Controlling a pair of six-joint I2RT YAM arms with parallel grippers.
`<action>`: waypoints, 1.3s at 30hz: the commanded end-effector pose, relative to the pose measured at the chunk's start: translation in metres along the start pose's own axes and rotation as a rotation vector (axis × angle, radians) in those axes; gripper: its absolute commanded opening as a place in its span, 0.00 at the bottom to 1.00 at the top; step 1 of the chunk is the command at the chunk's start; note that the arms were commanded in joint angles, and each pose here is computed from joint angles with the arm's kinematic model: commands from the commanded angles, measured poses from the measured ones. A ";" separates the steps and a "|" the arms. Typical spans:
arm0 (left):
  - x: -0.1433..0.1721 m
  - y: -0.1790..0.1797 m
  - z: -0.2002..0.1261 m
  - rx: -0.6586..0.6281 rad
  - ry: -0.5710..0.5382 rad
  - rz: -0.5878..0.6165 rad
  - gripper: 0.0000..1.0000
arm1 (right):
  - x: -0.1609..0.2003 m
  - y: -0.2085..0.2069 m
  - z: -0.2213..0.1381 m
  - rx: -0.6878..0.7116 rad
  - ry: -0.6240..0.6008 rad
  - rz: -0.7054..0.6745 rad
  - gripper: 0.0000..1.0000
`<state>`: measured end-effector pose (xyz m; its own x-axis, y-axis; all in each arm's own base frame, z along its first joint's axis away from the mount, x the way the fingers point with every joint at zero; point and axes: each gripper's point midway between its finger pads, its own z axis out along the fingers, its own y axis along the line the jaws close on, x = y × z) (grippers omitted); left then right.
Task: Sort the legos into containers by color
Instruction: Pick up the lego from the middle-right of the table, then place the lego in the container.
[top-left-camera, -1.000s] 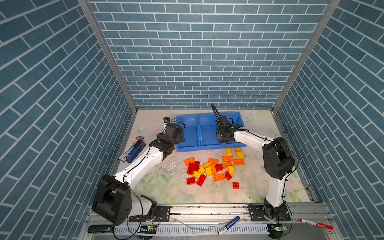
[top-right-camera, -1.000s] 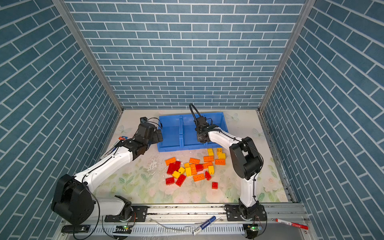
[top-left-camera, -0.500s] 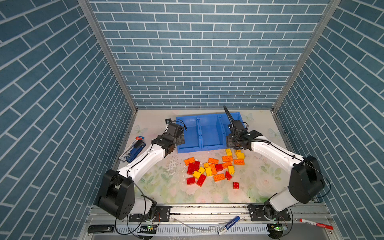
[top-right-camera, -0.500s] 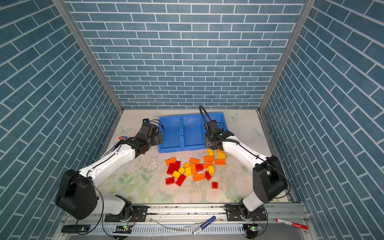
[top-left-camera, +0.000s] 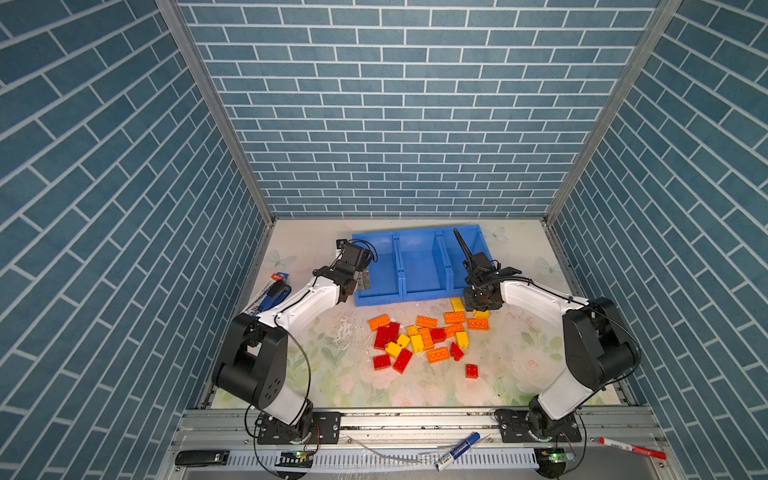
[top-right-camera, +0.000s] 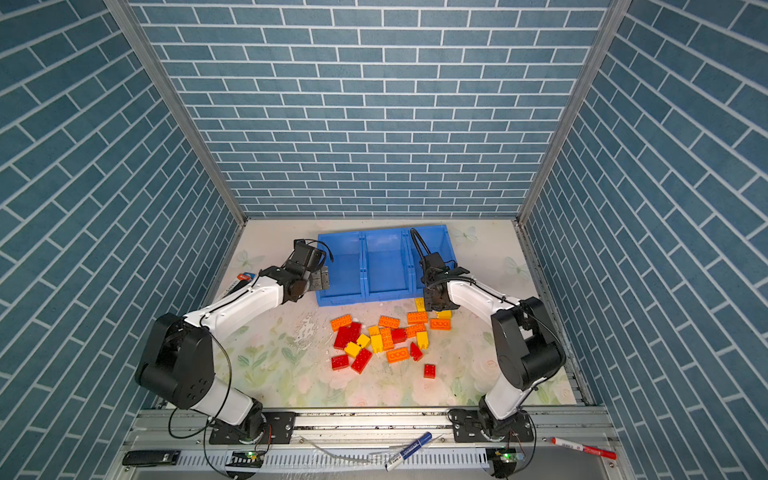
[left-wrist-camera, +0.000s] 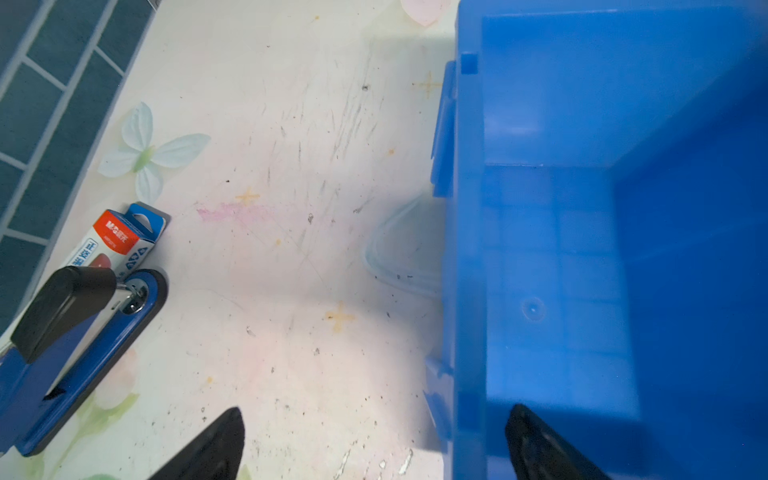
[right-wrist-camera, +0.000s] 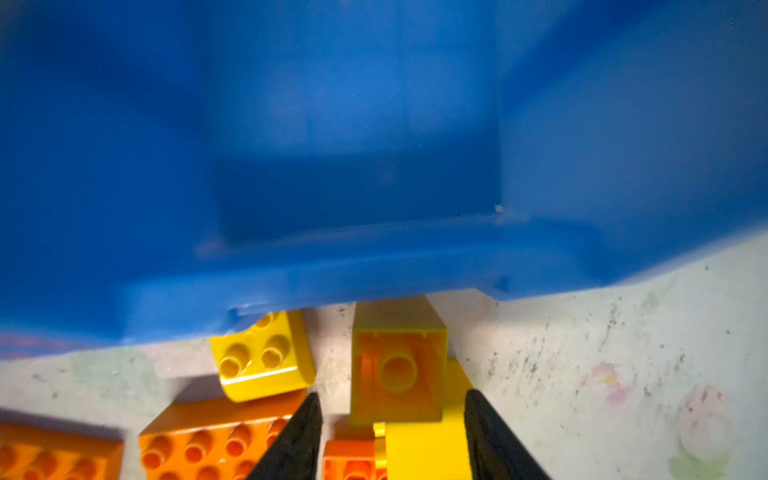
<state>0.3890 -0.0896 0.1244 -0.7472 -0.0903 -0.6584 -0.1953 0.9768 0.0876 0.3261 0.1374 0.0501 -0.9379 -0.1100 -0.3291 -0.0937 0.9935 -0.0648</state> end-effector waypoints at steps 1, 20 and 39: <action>-0.009 0.009 0.004 -0.057 -0.023 0.027 0.99 | -0.009 -0.005 0.006 0.045 -0.014 0.027 0.53; -0.043 0.001 0.024 -0.018 -0.076 0.038 0.99 | -0.018 0.005 -0.044 -0.095 -0.162 -0.058 0.28; -0.015 0.005 -0.049 0.206 -0.037 -0.050 0.99 | -0.161 0.012 -0.006 -0.011 -0.275 -0.018 0.34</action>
<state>0.3870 -0.0932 0.1869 -0.6597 -0.1275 -0.7406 -0.1005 0.9916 -0.0812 0.4542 0.1669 0.0955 -0.8373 -0.1027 -0.5369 -0.1131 0.9935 -0.0137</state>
